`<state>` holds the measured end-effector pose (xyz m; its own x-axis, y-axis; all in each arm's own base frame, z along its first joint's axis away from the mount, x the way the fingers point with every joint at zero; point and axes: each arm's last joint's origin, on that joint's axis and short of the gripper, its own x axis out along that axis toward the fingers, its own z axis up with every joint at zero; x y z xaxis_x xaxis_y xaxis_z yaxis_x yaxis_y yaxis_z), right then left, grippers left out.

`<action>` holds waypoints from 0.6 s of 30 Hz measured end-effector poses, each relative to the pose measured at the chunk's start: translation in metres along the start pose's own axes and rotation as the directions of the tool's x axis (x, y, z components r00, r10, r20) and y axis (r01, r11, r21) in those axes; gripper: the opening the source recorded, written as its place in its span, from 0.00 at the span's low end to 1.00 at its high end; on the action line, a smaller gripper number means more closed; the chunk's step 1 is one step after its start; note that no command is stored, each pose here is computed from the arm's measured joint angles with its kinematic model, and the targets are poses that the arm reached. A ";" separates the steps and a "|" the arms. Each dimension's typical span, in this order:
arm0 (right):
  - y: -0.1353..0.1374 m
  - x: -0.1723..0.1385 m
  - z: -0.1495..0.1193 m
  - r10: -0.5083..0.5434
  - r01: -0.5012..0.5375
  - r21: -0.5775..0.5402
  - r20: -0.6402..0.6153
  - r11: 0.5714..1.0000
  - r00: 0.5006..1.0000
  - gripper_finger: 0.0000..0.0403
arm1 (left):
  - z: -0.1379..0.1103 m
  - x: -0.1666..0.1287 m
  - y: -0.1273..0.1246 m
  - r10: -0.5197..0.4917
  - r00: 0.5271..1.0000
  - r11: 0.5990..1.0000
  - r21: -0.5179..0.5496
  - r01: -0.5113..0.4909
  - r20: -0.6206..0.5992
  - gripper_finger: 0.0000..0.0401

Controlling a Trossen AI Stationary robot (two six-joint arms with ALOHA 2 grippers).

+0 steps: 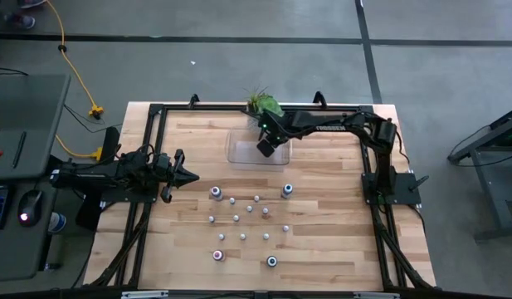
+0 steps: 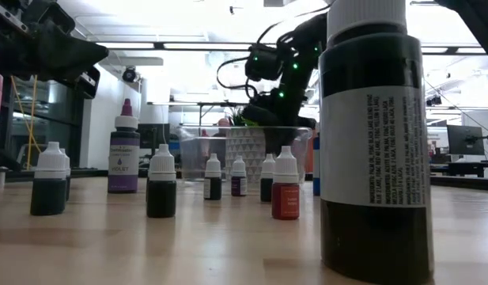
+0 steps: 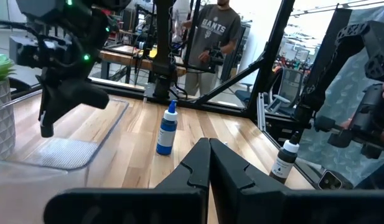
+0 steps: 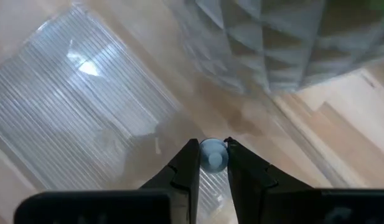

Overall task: Pick & Place food coloring
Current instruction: Put the small black food coloring bottle into the bin

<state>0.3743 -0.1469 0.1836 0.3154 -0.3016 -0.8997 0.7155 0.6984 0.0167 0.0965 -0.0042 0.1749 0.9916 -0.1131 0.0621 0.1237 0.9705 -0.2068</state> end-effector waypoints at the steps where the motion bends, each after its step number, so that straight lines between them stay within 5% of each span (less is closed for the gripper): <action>1: 0.000 0.002 -0.001 0.004 -0.004 0.006 0.002 1.000 1.000 0.15 | 0.000 0.000 0.000 0.000 1.000 1.000 0.000 0.000 0.000 0.00; 18: 0.002 0.008 -0.007 0.039 -0.039 -0.016 0.007 0.999 0.999 0.24 | 0.000 0.000 0.000 0.000 1.000 1.000 0.000 0.000 0.000 0.00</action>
<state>0.3736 -0.1437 0.1733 0.3472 -0.2788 -0.8954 0.6925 0.7201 0.0443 0.0965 -0.0042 0.1750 0.9916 -0.1131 0.0623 0.1237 0.9705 -0.2068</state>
